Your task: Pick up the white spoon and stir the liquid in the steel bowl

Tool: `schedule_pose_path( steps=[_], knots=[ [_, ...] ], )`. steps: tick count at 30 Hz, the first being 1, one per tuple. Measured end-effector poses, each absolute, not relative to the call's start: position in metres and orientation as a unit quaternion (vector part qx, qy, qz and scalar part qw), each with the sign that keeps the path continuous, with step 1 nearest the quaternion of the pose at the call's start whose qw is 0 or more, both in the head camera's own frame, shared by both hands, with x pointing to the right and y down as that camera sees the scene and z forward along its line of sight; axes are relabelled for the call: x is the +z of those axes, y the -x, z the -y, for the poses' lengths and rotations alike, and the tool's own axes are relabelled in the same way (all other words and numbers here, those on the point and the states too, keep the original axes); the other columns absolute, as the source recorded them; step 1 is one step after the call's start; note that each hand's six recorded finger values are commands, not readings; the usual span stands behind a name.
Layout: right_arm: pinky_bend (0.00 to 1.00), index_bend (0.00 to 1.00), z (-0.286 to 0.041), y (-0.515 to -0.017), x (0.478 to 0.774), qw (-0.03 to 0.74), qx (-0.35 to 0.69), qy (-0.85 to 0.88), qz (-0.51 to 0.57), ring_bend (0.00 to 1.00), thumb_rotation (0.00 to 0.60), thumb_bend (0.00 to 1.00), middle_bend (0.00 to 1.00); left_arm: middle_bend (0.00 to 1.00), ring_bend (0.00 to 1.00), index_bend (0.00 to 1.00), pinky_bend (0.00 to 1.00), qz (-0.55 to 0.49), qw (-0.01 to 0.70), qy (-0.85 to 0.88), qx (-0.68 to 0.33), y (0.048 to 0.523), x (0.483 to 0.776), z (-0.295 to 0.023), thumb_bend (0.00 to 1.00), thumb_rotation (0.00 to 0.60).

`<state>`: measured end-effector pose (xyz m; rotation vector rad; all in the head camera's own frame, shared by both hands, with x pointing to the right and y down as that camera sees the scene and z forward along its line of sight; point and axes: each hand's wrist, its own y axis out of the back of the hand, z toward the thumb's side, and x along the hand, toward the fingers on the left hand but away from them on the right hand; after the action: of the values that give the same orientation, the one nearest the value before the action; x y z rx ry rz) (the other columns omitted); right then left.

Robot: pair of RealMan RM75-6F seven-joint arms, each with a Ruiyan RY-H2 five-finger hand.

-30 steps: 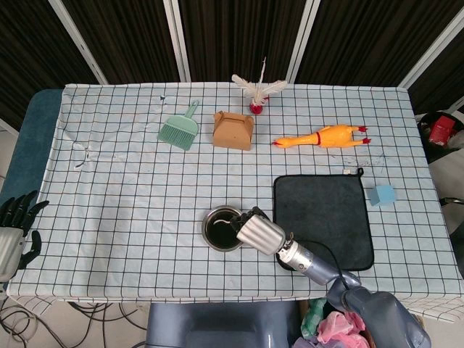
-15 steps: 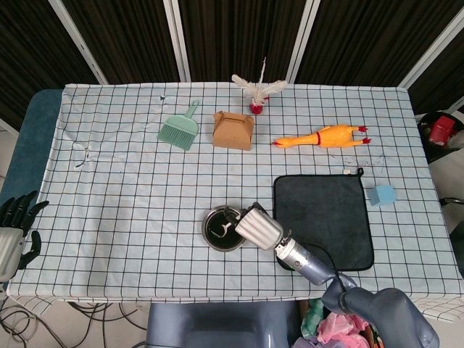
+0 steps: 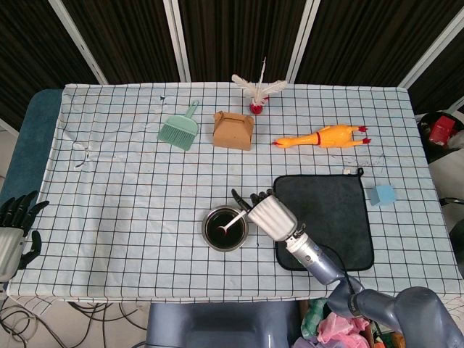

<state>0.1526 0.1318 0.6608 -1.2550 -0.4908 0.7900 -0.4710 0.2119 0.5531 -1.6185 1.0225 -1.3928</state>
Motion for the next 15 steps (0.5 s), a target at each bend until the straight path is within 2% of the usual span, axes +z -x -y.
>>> schedule_pose_path(
  steps=[4, 8, 15],
  knots=[
    [0.51, 0.10, -0.126, -0.173, 0.649, 0.658, 0.389, 0.590, 0.260, 0.46, 0.600, 0.29, 0.37, 0.00, 0.00, 0.15, 0.00, -0.401, 0.376, 0.633, -0.545, 0.471, 0.553, -0.212, 0.73, 0.600],
    [0.42, 0.08, -0.121, -0.207, 0.625, 0.576, 0.426, 0.623, 0.313, 0.38, 0.600, 0.27, 0.29, 0.00, 0.00, 0.15, 0.00, -0.402, 0.376, 0.633, -0.544, 0.471, 0.552, -0.212, 0.73, 0.600],
    [0.34, 0.06, -0.121, -0.312, 0.576, 0.457, 0.491, 0.632, 0.389, 0.30, 0.600, 0.25, 0.21, 0.00, 0.00, 0.15, 0.00, -0.402, 0.376, 0.634, -0.544, 0.469, 0.552, -0.212, 0.73, 0.600]
  ],
)
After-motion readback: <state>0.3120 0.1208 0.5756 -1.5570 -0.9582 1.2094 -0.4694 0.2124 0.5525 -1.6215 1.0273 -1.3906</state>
